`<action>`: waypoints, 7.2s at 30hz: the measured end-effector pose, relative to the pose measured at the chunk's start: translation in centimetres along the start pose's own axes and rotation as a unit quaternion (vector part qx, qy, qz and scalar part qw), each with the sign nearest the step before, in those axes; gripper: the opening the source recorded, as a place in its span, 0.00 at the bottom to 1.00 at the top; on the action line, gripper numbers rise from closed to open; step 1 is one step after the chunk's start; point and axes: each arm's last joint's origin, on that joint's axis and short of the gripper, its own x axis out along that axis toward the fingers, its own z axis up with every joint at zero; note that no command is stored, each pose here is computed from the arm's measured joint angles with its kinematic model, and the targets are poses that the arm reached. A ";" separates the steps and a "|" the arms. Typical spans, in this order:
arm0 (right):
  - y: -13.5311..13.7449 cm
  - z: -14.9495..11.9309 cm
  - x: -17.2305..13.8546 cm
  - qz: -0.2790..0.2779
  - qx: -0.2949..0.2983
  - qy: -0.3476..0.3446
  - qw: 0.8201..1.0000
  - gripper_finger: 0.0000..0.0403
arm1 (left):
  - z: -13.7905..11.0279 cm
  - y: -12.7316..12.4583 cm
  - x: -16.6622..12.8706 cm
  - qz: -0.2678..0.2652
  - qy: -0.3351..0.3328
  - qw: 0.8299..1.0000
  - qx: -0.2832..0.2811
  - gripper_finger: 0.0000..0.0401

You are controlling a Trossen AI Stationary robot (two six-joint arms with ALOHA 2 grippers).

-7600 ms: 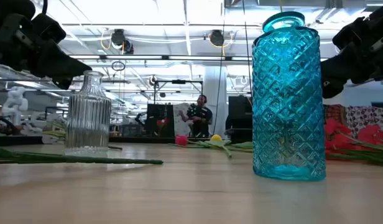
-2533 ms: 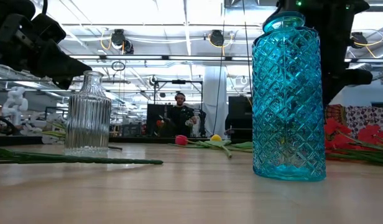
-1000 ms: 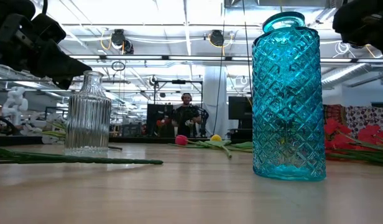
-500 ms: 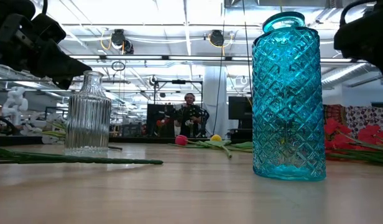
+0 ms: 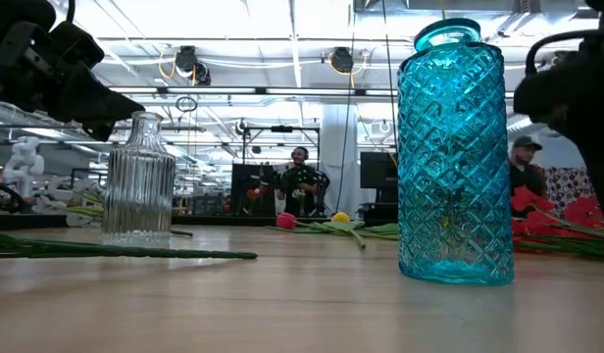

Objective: Sort flowers into vase by color
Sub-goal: Put the right orange flowers into the transparent vase

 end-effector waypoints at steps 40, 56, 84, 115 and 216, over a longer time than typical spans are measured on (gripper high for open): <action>1.2 2.7 2.2 -0.035 -0.191 -0.001 0.981 0.03 | 0.0 0.0 0.0 0.000 0.000 1.000 0.000 0.01; 0.7 4.9 -5.2 0.175 -0.111 -0.250 0.946 0.01 | 0.0 0.0 0.0 0.000 0.000 1.000 0.000 0.01; 2.2 6.0 -10.9 0.290 -0.239 -0.426 0.823 0.01 | 0.0 0.0 0.0 0.000 0.000 1.000 0.000 0.01; 9.2 7.5 -12.1 0.491 -0.305 -0.513 0.634 0.01 | 0.0 0.0 0.0 0.000 0.000 1.000 0.000 0.01; 24.0 13.9 -4.4 0.377 -0.430 -0.434 0.696 0.38 | -0.1 0.0 0.0 0.001 0.003 1.000 0.000 0.01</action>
